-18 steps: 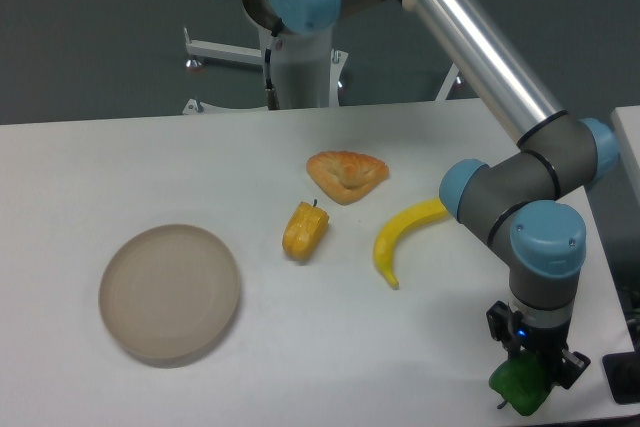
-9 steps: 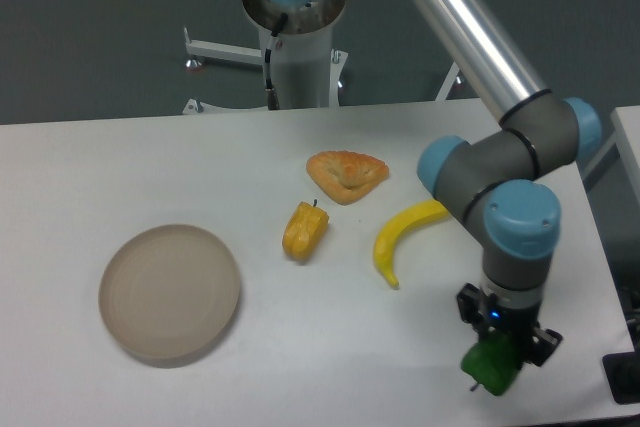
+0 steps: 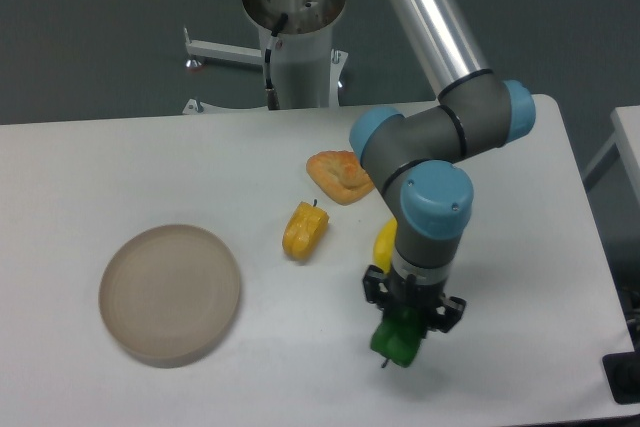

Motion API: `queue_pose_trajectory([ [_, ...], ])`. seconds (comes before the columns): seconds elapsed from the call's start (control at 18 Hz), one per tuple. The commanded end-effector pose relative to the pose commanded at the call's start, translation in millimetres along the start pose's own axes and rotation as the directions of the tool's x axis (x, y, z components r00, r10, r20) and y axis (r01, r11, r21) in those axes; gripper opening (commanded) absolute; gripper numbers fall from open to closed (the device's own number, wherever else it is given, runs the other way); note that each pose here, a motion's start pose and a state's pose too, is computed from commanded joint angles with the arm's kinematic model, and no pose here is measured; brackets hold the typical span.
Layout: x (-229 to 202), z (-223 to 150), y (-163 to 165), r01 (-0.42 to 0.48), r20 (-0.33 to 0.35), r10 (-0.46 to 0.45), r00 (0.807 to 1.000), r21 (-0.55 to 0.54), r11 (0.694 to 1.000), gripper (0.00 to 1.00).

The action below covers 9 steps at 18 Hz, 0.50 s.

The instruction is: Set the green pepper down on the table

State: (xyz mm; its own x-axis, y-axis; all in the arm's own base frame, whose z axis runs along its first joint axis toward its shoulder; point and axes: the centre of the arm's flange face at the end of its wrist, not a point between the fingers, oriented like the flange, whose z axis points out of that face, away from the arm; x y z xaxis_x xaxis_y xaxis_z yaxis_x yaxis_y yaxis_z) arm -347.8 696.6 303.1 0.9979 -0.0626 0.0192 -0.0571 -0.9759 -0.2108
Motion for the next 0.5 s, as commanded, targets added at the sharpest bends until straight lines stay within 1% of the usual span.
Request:
queue_pose_trajectory([
  [0.22,7.2,12.5,9.4,0.003,-0.016,-0.004,1.000,-0.016,1.000,0.36],
  [0.5,10.1,22.8,10.2,-0.004,-0.009,0.004,1.000,-0.009,1.000,0.36],
])
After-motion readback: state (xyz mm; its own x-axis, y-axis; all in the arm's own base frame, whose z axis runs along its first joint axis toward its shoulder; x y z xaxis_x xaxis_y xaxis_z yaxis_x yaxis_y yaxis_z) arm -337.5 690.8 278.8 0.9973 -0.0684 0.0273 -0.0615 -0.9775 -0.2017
